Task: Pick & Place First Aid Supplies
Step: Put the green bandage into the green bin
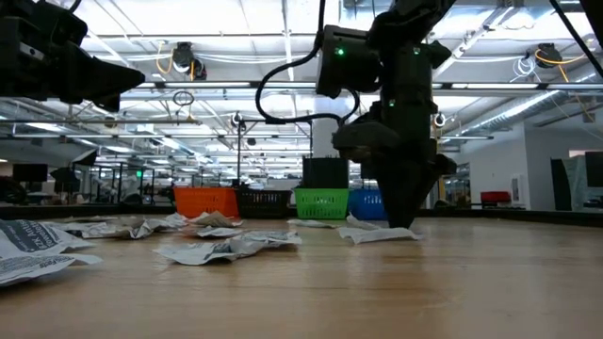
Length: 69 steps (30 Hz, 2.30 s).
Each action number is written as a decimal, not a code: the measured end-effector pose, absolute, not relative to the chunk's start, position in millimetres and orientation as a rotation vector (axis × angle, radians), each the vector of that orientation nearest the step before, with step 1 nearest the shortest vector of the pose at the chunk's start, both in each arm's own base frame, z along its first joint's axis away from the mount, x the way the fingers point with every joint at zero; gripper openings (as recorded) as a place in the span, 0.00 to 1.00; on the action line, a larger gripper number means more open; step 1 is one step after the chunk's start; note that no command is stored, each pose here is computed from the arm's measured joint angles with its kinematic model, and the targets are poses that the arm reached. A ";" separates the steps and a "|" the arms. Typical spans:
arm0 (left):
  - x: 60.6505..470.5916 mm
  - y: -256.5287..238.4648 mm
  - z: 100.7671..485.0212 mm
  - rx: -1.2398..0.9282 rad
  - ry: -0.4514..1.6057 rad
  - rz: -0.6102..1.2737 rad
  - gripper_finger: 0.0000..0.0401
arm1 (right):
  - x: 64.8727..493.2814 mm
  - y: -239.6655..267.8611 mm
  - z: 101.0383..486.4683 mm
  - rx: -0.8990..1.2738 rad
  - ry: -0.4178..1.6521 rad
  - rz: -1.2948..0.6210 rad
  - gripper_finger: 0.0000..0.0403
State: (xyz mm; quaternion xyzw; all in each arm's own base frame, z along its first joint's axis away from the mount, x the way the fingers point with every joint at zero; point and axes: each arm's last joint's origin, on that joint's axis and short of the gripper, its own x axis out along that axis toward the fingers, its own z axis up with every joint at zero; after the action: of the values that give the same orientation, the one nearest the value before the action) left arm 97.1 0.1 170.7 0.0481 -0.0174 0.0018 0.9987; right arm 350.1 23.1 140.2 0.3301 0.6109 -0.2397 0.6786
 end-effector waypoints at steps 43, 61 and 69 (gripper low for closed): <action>97.1 0.1 170.8 0.096 -0.035 0.004 0.09 | 320.1 -143.9 227.4 0.964 1.068 -0.736 0.00; 97.1 0.1 170.7 0.096 -0.035 0.004 0.09 | 327.7 -217.8 232.0 0.973 0.872 -0.784 0.00; 97.1 0.1 170.7 0.096 -0.035 0.004 0.09 | 350.2 -242.5 203.2 0.948 0.903 -0.785 0.00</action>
State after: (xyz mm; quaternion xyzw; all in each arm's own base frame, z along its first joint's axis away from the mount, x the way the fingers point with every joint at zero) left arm 97.1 0.1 170.7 0.0481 -0.0174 0.0018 0.9987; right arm 350.2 -242.5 203.2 0.4292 0.4088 -0.3556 0.7226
